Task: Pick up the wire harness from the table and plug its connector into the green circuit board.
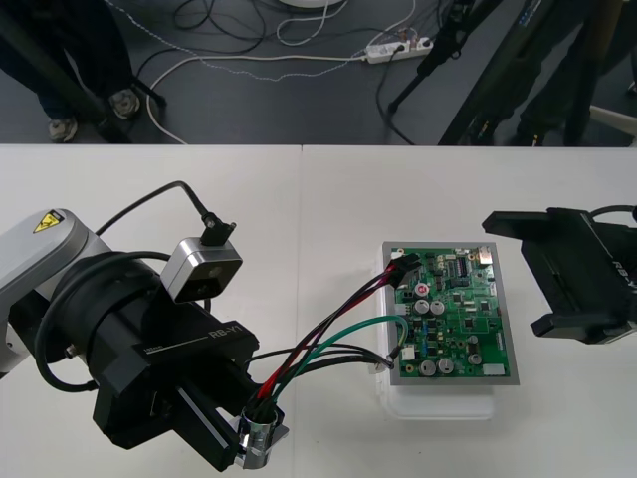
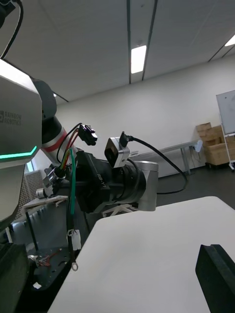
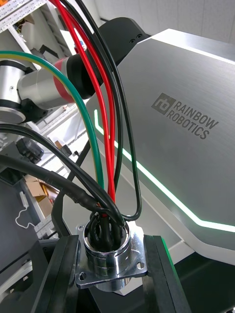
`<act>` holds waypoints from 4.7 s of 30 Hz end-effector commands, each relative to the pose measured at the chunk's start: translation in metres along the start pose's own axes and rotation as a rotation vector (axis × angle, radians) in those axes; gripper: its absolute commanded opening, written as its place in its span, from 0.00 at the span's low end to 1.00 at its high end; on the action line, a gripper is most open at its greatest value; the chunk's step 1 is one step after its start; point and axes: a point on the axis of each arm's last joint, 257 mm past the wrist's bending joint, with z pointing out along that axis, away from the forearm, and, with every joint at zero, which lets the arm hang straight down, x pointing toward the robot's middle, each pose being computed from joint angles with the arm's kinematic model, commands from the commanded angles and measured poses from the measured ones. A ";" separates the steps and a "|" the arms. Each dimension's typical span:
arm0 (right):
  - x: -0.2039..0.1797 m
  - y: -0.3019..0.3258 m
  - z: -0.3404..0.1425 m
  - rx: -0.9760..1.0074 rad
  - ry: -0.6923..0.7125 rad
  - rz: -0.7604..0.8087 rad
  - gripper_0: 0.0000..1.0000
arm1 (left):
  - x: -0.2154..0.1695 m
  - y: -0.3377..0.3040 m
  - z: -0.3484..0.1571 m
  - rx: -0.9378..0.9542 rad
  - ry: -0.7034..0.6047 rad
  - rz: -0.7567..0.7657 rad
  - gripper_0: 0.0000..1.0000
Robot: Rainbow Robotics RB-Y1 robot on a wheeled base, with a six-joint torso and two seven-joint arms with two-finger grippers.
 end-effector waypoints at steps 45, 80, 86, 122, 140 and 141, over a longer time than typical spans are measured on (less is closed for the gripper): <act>-0.023 0.033 0.108 -0.242 -0.123 0.139 1.00 | -0.010 -0.013 0.001 0.044 0.024 0.057 0.00; -0.038 0.041 0.123 -0.247 -0.133 0.278 1.00 | -0.012 -0.015 0.001 0.052 0.017 0.057 0.00; -0.042 0.044 0.131 -0.282 -0.133 0.274 1.00 | -0.012 -0.015 0.001 0.052 0.017 0.058 0.00; -0.051 0.052 0.136 -0.348 -0.157 0.282 1.00 | -0.013 -0.015 0.002 0.056 0.014 0.059 0.00; -0.053 0.054 0.137 -0.357 -0.165 0.268 0.00 | -0.013 -0.016 0.002 0.057 0.012 0.058 0.00; -0.053 0.054 0.137 -0.358 -0.162 0.270 0.00 | -0.013 -0.016 0.002 0.058 0.013 0.058 0.00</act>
